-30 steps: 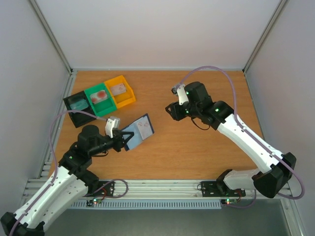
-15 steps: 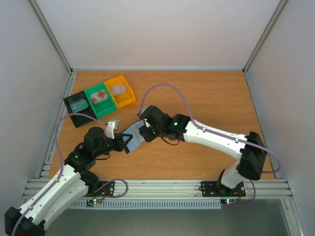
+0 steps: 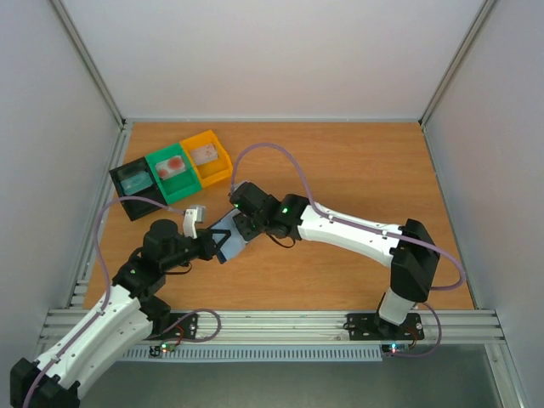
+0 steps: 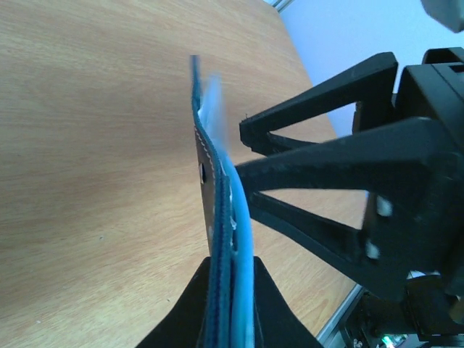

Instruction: Take the credit cards out of the card holder

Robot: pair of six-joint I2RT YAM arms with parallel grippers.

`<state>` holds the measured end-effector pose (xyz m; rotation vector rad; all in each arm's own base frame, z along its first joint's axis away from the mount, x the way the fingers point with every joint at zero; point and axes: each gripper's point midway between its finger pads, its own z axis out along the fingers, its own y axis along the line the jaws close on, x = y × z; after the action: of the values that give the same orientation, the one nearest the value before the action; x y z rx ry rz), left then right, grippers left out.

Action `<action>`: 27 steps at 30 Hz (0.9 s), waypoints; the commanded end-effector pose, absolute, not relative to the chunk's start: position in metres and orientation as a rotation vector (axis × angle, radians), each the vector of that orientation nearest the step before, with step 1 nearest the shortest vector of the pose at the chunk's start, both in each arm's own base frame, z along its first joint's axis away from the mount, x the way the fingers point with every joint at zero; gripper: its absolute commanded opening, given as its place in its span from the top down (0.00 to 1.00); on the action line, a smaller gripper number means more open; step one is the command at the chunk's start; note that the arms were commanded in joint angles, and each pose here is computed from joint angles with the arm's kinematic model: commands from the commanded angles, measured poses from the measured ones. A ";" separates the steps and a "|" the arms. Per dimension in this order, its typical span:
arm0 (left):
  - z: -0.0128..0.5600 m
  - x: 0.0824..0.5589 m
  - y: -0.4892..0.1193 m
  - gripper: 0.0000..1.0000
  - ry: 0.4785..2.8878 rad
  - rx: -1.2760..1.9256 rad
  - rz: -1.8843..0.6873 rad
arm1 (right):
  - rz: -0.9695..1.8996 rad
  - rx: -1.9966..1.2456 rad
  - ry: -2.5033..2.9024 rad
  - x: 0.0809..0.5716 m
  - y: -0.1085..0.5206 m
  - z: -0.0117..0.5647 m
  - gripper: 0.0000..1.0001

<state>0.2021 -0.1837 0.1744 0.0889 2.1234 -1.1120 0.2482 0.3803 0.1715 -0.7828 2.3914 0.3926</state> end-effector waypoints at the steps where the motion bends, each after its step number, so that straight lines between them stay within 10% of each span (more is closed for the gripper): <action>1: 0.200 0.202 -0.193 1.00 1.995 0.157 -1.187 | 0.190 -0.739 2.386 0.264 0.364 0.166 0.55; 13: 0.205 0.197 -0.197 1.00 1.973 0.222 -1.211 | 0.182 -0.691 2.441 0.276 0.332 0.166 0.55; 27: 0.232 0.184 -0.211 1.00 1.756 0.603 -1.128 | 1.159 -1.141 2.035 0.166 0.332 0.264 0.49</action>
<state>0.1849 -0.2037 0.1945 0.4868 1.9451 -1.1274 0.1998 0.3256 0.2361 -0.9783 2.2035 0.8814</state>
